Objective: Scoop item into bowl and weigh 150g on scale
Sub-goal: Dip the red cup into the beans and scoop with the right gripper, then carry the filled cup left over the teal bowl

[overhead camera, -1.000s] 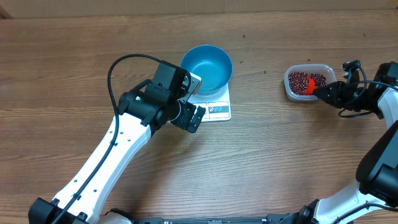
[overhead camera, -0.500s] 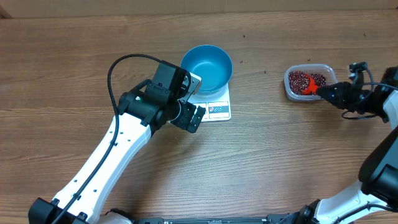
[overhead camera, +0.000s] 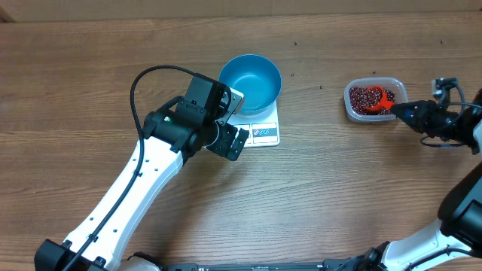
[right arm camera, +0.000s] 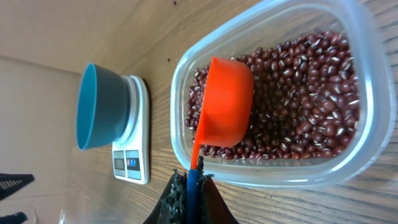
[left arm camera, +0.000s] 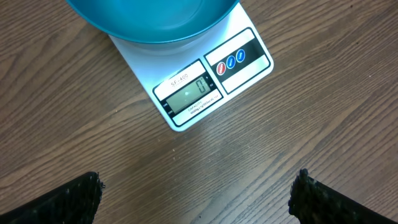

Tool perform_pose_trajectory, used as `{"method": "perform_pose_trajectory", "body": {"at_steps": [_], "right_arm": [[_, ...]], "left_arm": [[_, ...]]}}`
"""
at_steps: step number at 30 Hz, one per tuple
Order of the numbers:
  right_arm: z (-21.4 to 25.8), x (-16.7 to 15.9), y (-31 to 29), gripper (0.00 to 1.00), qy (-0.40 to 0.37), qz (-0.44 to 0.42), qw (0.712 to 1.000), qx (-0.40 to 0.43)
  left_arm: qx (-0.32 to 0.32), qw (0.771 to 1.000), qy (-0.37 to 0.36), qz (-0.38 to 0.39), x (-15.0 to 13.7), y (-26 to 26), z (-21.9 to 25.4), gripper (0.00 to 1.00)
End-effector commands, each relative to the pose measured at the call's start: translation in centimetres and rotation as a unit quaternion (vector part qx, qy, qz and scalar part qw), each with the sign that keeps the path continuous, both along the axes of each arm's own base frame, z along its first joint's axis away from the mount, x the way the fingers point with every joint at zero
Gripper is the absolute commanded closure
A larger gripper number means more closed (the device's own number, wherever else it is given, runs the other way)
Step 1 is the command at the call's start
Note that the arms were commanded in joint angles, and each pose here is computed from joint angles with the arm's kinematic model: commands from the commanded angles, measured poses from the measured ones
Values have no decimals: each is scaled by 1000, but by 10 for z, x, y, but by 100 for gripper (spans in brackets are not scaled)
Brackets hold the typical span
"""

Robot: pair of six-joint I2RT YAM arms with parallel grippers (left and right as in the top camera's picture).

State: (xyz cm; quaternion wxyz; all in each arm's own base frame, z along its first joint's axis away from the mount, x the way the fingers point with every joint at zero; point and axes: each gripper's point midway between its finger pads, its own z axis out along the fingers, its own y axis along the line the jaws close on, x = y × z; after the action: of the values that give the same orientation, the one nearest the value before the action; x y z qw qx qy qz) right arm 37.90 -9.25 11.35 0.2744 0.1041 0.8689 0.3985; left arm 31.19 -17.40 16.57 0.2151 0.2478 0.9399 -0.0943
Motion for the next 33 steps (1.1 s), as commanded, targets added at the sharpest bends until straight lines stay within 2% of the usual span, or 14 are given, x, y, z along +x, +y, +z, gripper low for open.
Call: {"method": "perform_pose_trajectory", "body": {"at_steps": [1, 8, 17, 24, 33], "right_arm": [[5, -4, -10, 96, -4, -23, 999, 34], [15, -9, -27, 96, -12, -57, 996, 72], [24, -11, -34, 96, 20, -101, 985, 141], [65, -7, -22, 96, -51, -70, 967, 239], [81, 0, 10, 96, -58, -23, 957, 282]], "left_arm": [[-9, 1000, -12, -3, 0, 0, 10, 0], [-9, 1000, -12, -3, 0, 0, 10, 0], [-9, 1000, -12, -3, 0, 0, 10, 0], [-9, 1000, -12, -3, 0, 0, 10, 0], [-9, 1000, -12, -3, 0, 0, 10, 0]]}}
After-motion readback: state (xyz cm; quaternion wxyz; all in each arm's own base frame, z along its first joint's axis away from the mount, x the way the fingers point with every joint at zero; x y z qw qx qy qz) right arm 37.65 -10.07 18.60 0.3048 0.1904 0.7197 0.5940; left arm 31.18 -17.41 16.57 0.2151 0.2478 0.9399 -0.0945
